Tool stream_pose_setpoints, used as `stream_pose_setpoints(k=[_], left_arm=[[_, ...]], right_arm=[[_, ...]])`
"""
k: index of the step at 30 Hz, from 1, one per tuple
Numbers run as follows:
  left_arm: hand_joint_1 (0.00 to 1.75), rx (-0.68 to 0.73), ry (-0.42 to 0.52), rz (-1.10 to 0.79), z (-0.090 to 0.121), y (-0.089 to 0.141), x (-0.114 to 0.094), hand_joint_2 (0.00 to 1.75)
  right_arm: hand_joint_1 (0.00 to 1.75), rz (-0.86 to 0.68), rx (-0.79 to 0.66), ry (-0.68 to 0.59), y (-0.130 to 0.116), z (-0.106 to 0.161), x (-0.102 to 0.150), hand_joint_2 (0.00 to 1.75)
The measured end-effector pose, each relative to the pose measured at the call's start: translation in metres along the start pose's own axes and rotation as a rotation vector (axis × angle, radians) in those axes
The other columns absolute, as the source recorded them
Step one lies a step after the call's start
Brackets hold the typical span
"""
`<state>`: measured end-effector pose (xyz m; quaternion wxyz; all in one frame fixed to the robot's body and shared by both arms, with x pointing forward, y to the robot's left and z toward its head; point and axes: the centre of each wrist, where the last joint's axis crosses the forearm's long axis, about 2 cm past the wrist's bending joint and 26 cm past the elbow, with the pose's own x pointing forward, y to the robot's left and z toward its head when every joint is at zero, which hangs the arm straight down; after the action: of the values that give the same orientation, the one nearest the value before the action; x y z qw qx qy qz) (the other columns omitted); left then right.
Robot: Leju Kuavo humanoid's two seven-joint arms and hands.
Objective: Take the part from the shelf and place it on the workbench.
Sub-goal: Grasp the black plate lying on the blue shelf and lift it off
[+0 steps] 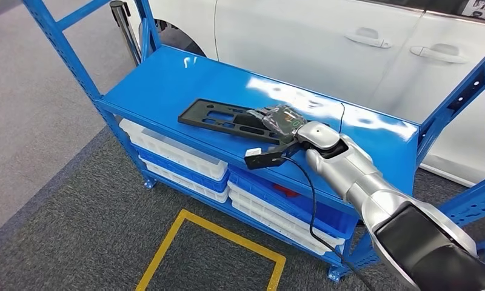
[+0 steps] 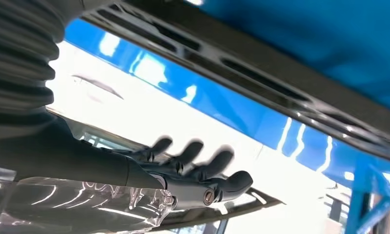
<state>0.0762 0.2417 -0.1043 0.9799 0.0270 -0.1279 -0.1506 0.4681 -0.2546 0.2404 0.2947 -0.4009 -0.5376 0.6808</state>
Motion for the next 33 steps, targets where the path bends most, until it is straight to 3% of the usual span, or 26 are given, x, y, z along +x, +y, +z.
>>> stream_pose_setpoints(k=[20, 33], left_arm=[[0.0, -0.001, -0.025, -0.018, 0.0, 0.0, 0.0, 0.0], [0.0, 0.013, -0.032, -0.022, 0.0, 0.001, 0.001, 0.0]], right_arm=[[0.0, 0.001, 0.077, -0.008, 0.024, 0.005, 0.008, 0.0], [0.0, 0.014, 0.07, -0.004, 0.023, 0.006, 0.0, 0.0]])
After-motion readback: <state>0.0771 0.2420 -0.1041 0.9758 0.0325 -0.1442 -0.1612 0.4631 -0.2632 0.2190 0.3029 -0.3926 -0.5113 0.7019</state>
